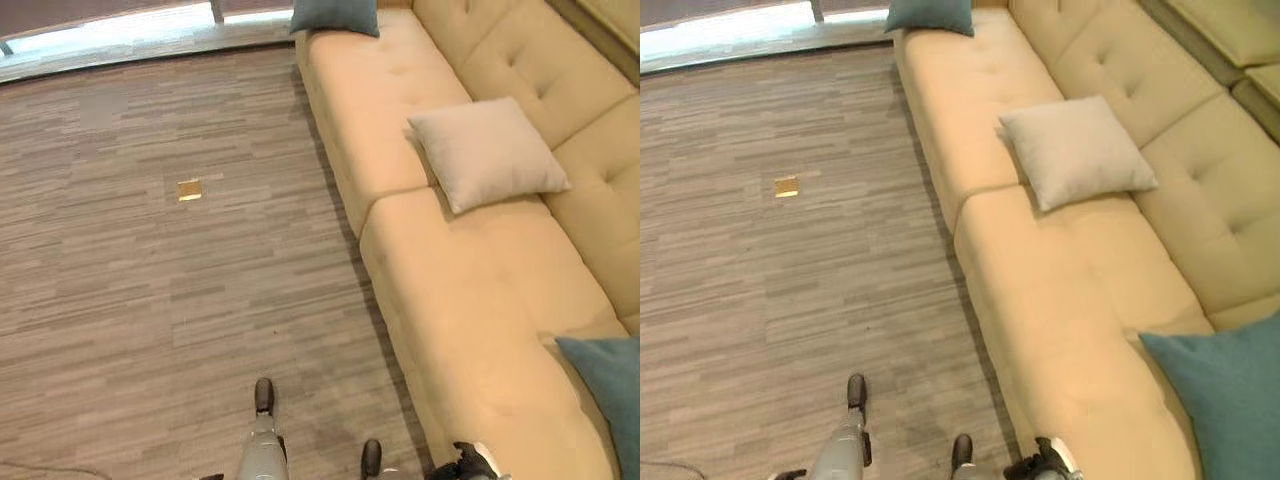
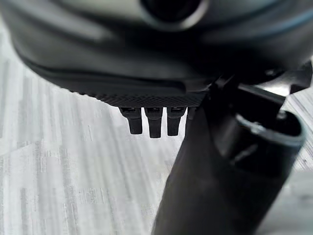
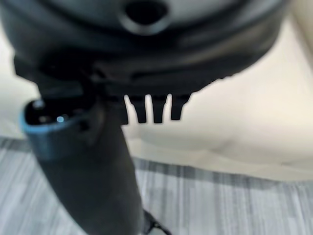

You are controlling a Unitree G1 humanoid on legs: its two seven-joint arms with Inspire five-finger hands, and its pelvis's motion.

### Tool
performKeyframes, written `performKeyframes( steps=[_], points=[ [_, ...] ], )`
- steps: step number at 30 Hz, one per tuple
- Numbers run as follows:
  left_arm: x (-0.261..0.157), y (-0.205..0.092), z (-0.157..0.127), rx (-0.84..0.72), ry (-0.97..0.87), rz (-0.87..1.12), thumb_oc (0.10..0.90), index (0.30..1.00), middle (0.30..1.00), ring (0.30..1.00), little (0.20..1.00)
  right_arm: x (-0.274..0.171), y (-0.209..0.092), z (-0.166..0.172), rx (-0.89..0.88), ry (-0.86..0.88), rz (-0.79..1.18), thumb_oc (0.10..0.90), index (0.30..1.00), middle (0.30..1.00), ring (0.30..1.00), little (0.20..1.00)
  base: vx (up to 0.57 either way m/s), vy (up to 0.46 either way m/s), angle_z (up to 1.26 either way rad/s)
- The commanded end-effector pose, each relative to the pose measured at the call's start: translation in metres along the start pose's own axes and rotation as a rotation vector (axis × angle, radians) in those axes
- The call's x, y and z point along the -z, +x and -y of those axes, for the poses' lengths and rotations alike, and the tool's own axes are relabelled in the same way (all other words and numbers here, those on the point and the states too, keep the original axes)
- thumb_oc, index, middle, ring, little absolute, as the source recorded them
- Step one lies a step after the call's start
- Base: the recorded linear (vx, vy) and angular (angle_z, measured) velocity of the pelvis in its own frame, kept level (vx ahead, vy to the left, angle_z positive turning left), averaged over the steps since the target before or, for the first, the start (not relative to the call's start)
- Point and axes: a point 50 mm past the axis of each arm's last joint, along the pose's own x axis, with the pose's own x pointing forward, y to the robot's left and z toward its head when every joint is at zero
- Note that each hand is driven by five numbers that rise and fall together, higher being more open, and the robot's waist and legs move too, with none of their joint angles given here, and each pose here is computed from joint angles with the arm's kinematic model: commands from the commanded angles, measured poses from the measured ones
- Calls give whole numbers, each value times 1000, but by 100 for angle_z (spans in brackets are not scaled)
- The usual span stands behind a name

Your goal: Pick up all the scattered cushions and arrange them neatly on the sofa.

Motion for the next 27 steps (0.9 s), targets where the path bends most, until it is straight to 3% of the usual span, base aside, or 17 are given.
performKeyframes(
  steps=[1,5,15,17,22,27],
  points=[
    [-16,2,-10,-35,69,51,800,900,900,900,900,2,0,2,-10,11,-8,800,900,900,900,900,302,433,3],
    [-23,3,-10,-10,98,83,800,900,900,900,900,-26,-1,-1,-25,142,101,800,900,900,900,900,269,287,27],
    [-16,2,-7,13,44,37,800,900,900,900,900,-28,0,1,-19,122,104,800,900,900,900,900,355,28,9],
    [-26,2,-5,26,74,71,800,900,900,900,900,-20,0,2,-15,111,83,800,900,900,900,900,338,-76,14],
    [-45,-2,19,113,391,178,800,900,900,900,900,0,2,8,-6,87,13,800,900,900,900,900,433,-101,2],
    [-48,3,-12,2,448,187,800,900,900,900,900,-20,8,38,83,14,81,800,900,900,900,900,377,-226,-64]
  ],
)
